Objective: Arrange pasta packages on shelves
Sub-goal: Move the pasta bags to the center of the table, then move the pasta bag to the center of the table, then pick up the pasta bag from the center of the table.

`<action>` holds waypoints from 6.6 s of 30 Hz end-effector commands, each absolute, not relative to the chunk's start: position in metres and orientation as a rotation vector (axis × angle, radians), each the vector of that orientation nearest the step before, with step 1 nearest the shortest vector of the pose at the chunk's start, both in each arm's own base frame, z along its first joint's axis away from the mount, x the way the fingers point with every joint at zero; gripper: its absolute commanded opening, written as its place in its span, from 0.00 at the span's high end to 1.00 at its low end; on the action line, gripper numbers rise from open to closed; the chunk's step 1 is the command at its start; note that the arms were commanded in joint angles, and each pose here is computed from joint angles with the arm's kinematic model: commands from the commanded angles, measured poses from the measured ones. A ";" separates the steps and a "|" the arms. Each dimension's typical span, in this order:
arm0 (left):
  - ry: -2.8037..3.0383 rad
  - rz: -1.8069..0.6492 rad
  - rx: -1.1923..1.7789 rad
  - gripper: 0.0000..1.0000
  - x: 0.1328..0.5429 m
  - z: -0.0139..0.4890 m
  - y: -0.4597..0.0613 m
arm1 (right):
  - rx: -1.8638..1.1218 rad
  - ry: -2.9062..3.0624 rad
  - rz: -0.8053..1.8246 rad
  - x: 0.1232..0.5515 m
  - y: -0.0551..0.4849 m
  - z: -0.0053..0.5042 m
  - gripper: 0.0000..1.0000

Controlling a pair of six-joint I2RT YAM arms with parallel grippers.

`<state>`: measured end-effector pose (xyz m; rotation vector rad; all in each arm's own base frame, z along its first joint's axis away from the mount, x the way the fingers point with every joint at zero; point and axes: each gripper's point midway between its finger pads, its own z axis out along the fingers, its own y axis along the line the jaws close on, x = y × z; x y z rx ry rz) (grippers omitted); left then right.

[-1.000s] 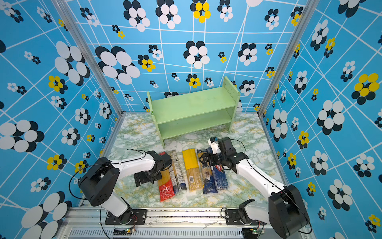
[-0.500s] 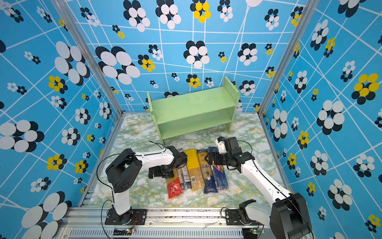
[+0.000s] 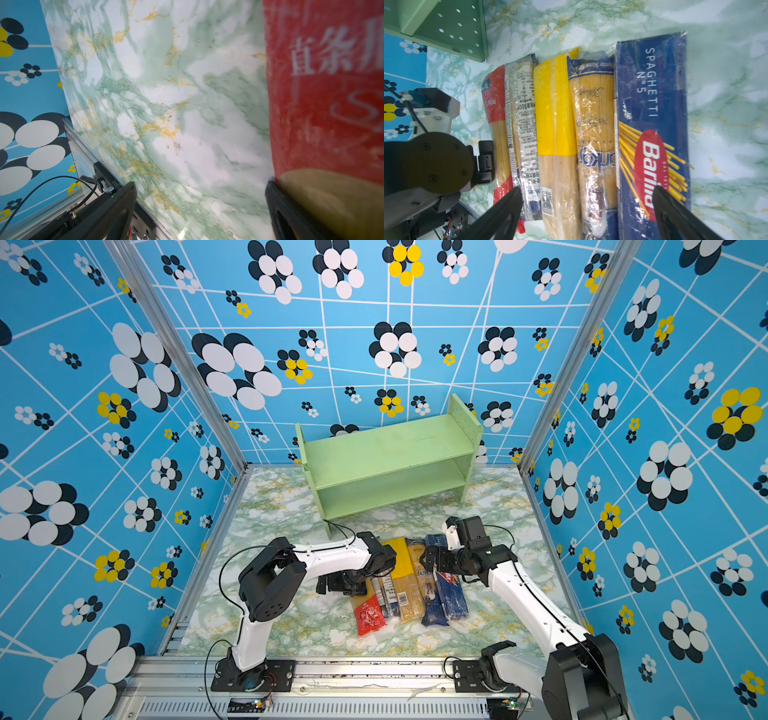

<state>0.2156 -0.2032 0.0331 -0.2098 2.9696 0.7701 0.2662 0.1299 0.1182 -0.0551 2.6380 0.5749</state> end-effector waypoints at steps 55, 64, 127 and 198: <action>2.279 -0.533 0.125 0.01 0.231 0.187 -0.196 | -0.355 2.629 0.549 0.227 0.230 0.108 0.02; 2.216 -0.619 0.069 0.01 0.230 0.187 -0.173 | -0.371 2.675 0.447 0.223 0.240 0.087 0.03; 2.208 -0.693 -0.046 0.01 0.235 0.171 -0.167 | -0.640 2.849 0.086 0.210 0.240 -0.001 0.56; 2.236 -0.677 -0.151 0.01 0.232 0.155 -0.152 | -0.679 2.660 0.125 0.209 0.235 0.004 0.49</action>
